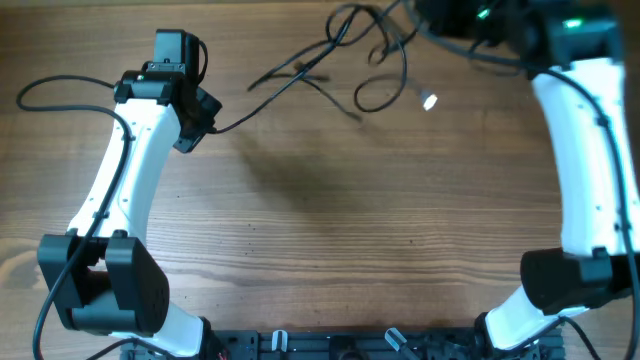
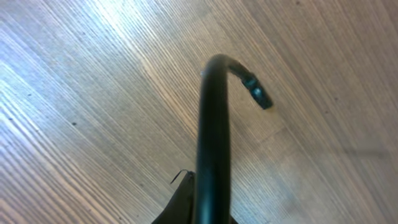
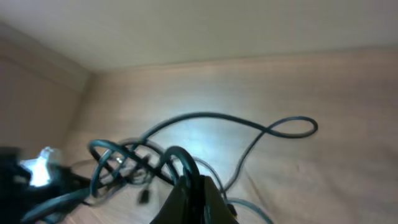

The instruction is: Untangle cables

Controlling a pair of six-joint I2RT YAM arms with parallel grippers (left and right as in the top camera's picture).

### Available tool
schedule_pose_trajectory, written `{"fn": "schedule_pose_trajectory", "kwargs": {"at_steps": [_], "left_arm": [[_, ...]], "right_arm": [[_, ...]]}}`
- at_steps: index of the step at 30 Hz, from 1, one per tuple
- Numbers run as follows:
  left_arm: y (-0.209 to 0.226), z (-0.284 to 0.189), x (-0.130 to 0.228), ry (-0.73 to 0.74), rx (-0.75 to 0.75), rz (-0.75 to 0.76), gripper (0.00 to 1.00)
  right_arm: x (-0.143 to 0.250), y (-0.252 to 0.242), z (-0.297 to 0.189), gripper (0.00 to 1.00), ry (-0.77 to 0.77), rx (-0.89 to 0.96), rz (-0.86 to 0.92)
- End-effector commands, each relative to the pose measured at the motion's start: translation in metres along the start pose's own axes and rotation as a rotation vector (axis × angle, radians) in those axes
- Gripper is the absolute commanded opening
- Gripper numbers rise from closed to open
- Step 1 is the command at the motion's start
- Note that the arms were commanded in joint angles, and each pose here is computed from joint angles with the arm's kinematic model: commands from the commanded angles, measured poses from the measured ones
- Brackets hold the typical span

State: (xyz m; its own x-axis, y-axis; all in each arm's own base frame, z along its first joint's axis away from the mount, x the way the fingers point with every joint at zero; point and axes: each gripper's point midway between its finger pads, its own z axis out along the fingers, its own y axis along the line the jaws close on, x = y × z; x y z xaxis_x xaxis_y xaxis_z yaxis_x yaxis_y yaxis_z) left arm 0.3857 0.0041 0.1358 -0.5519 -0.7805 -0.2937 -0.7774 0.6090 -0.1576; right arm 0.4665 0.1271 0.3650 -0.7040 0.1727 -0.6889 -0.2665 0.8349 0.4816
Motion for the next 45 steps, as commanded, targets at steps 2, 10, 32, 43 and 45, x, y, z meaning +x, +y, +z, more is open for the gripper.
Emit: {"fn": "schedule_pose_trajectory", "kwargs": {"at_steps": [2, 10, 32, 43, 45], "left_arm": [[0.016, 0.007, -0.011, -0.051, -0.081, 0.019, 0.04], [0.016, 0.012, -0.013, -0.059, -0.094, 0.020, 0.04], [-0.046, 0.003, 0.038, 0.171, 0.264, 0.477, 0.06], [-0.100, -0.033, 0.088, 0.192, 0.469, 0.731, 0.64], [-0.111, -0.045, 0.091, 0.174, 0.499, 0.750, 0.77]], "right_arm": [[-0.057, -0.028, -0.077, 0.04, -0.207, 0.142, -0.002], [-0.006, -0.044, -0.054, 0.04, 0.009, 0.163, 0.045], [0.059, 0.007, 0.020, 0.58, 0.284, 0.017, -0.176], [0.054, -0.009, 0.017, 0.68, 0.269, 0.088, -0.167], [0.054, -0.010, 0.017, 0.68, 0.270, 0.088, -0.167]]}}
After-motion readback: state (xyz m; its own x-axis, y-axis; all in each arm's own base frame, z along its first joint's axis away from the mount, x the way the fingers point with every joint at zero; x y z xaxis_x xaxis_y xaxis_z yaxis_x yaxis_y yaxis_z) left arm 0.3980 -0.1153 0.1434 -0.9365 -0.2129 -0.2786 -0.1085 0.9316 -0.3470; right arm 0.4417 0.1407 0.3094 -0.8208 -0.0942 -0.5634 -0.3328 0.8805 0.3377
